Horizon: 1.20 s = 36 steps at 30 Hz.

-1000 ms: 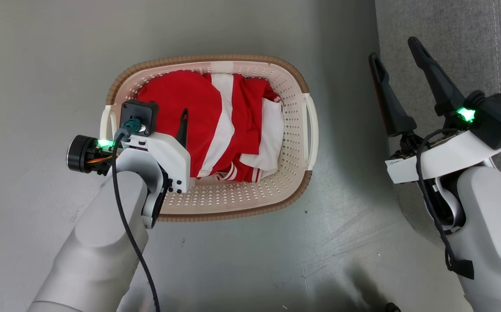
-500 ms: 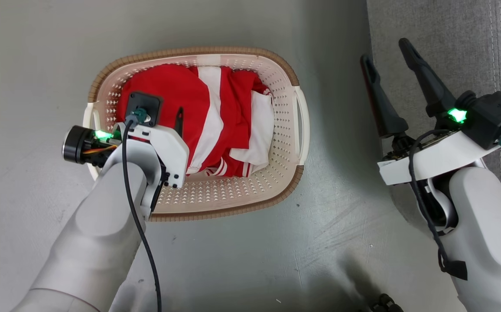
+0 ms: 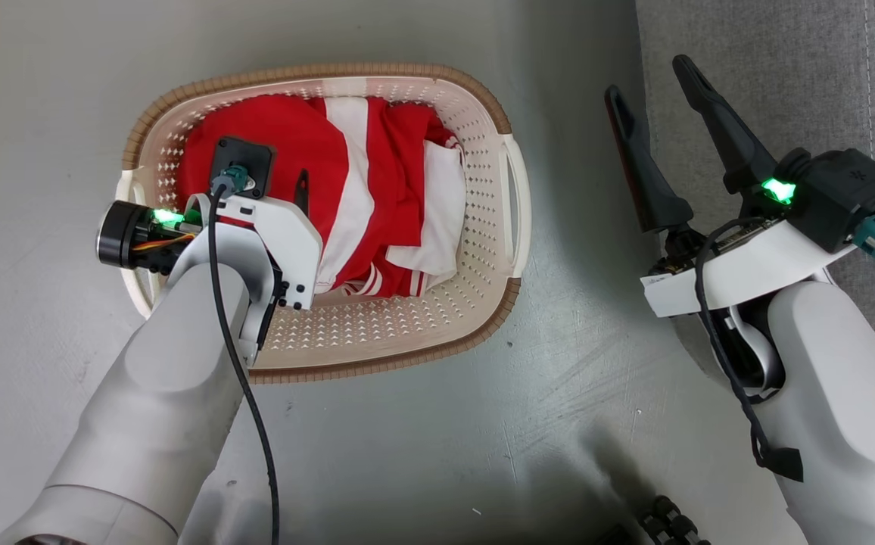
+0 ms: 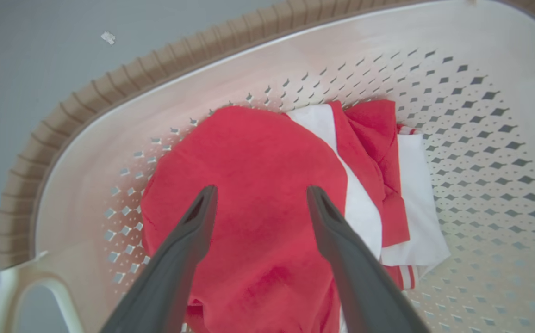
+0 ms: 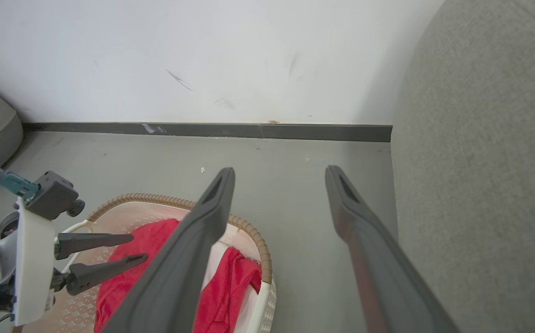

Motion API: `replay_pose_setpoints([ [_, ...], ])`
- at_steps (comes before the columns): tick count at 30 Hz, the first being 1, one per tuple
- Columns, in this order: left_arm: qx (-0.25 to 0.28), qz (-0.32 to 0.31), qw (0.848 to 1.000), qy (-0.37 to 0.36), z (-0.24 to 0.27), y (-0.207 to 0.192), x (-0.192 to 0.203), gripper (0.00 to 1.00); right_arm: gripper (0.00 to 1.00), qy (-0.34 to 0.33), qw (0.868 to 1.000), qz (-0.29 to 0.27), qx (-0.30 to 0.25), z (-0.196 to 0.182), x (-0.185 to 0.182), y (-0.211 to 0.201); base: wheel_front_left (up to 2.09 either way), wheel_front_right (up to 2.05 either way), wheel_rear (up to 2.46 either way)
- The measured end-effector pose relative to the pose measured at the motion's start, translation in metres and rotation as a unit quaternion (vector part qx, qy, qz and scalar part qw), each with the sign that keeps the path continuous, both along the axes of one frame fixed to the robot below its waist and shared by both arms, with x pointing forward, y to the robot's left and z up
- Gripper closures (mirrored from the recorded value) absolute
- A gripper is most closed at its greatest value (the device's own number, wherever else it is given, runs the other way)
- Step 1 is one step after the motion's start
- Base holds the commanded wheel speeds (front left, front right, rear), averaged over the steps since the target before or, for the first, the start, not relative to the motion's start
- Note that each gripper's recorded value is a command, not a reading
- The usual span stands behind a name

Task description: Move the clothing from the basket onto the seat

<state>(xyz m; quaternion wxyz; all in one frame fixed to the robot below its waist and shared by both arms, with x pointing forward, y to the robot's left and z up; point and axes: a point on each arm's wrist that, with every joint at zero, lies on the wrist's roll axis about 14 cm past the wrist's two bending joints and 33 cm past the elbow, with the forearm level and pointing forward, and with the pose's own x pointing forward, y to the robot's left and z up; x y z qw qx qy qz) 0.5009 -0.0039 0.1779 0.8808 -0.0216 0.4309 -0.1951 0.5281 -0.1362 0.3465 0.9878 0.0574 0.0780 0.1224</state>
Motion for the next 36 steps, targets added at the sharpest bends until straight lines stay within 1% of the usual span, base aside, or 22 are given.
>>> replay_pose_setpoints([
  [12, 0.009, -0.01, 1.0, 0.019, -0.021, -0.005, -0.004, 0.0, 0.0, 0.006, 1.0, -0.005, 0.012, -0.007, 0.0, 0.0, 0.0, 0.0, 0.0],
  [36, 0.013, -0.017, 0.999, 0.039, -0.047, -0.012, -0.005, 0.0, 0.0, 0.017, 1.0, -0.011, 0.008, -0.017, -0.001, -0.005, 0.0, 0.0, 0.0],
])
